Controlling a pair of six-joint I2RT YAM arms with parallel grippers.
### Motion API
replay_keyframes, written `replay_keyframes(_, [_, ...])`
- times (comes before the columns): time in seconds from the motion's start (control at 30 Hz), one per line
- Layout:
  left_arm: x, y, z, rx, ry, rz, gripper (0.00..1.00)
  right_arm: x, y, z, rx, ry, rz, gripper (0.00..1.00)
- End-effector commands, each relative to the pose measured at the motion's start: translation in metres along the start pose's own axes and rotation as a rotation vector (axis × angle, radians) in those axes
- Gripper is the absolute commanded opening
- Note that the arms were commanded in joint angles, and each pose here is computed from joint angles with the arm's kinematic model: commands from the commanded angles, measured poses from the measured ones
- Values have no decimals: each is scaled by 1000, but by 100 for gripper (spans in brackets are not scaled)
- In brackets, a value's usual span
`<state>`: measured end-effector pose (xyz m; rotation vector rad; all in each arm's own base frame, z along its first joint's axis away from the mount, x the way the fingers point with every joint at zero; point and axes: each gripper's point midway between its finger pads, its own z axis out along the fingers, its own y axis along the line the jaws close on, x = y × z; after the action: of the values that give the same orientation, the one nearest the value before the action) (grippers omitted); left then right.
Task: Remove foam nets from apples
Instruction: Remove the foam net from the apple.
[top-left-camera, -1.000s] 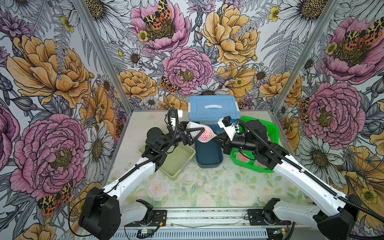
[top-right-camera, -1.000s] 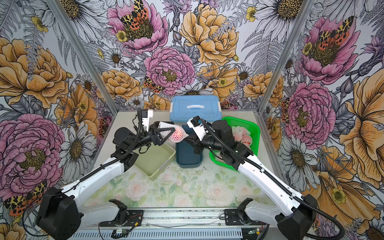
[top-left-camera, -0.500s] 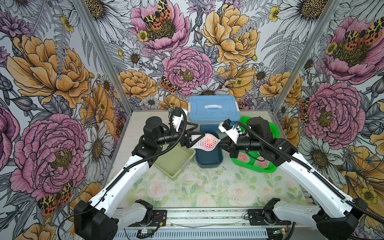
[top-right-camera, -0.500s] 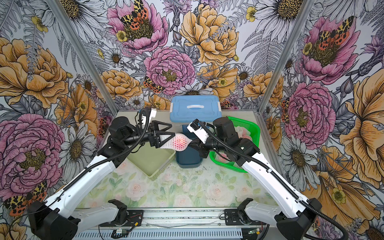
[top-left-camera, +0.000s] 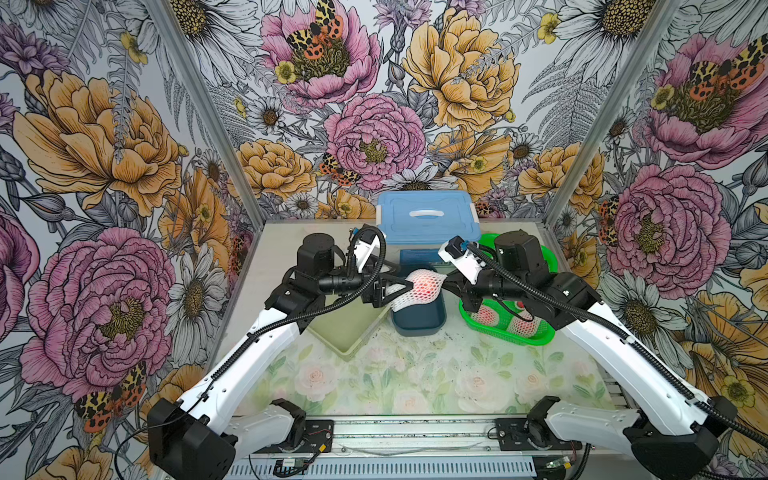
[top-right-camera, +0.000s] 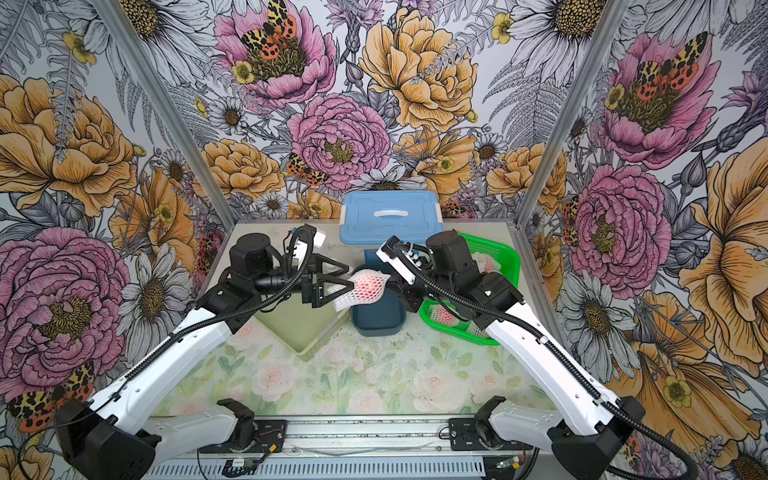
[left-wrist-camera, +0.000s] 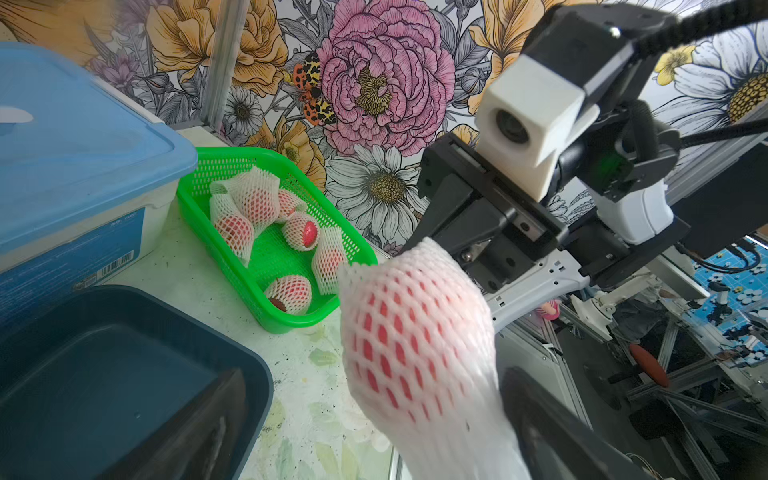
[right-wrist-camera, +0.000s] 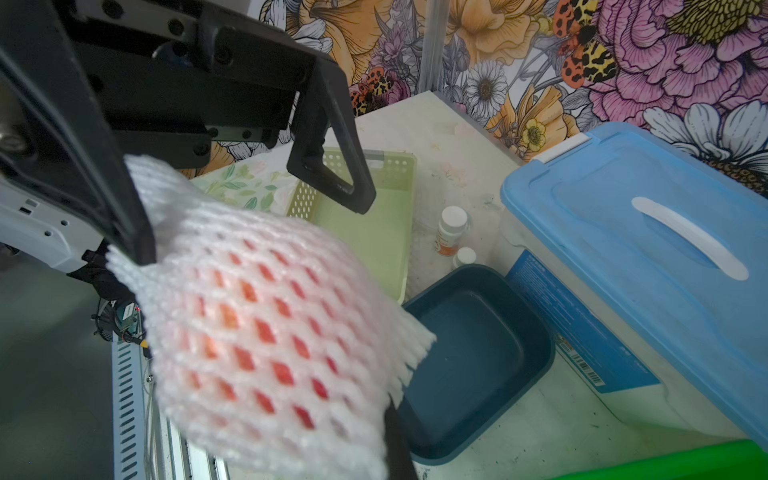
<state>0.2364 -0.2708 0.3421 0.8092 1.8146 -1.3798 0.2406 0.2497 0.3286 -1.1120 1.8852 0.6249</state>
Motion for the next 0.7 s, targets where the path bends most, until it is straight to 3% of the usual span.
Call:
replay_keyframes(0.0, [-2, -26, -4, 97, 23, 30, 99, -11, -3, -8, 70, -9, -101, 0])
replay_keyframes(0.27, [6, -31, 6, 114, 122, 28, 99, -17, 10, -10, 42, 6, -256, 0])
replay_keyframes(0.67, [12, -35, -1, 124, 171, 28, 74, -21, 7, -9, 55, 25, -290, 0])
